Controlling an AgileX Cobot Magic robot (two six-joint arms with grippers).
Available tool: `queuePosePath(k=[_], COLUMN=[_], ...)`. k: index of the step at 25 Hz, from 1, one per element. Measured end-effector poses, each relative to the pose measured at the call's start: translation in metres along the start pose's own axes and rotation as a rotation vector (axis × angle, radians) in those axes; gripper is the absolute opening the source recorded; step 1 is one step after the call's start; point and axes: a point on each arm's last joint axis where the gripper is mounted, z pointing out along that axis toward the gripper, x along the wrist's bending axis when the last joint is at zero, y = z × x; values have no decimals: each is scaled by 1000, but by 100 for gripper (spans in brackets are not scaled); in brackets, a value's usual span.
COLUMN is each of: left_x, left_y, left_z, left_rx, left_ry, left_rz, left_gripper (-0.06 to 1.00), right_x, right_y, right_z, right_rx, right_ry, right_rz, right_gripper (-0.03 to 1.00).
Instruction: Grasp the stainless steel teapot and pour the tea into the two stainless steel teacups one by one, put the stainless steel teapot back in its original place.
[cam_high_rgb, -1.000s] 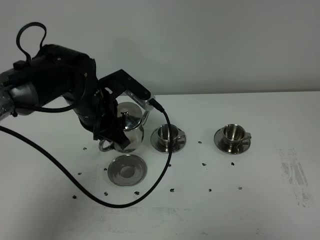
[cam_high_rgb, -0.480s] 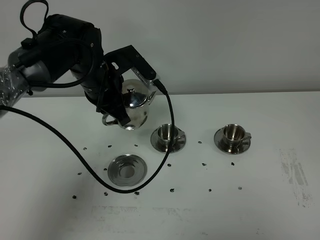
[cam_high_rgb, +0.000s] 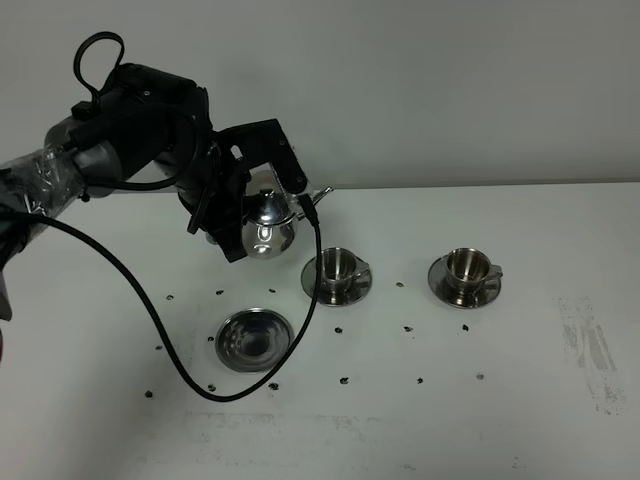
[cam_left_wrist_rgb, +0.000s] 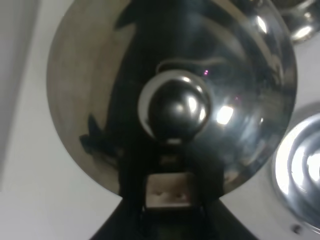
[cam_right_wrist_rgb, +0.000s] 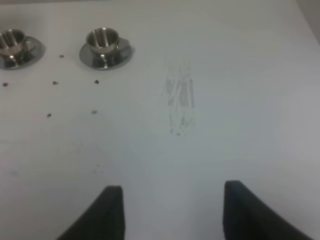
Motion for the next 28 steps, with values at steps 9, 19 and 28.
queuePosePath(k=[9, 19, 28], left_x=[4, 6, 10], left_y=[-3, -3, -1], left_z=[22, 26, 25], left_rx=[49, 60, 56], left_ry=[62, 95, 139], left_rz=[152, 367, 465], left_gripper=[23, 23, 23], right_x=[0, 0, 0], right_y=[0, 0, 0], right_z=[0, 0, 0], right_rx=[0, 0, 0], right_ry=[0, 0, 0], right_rz=[0, 0, 0], right_gripper=[43, 43, 43])
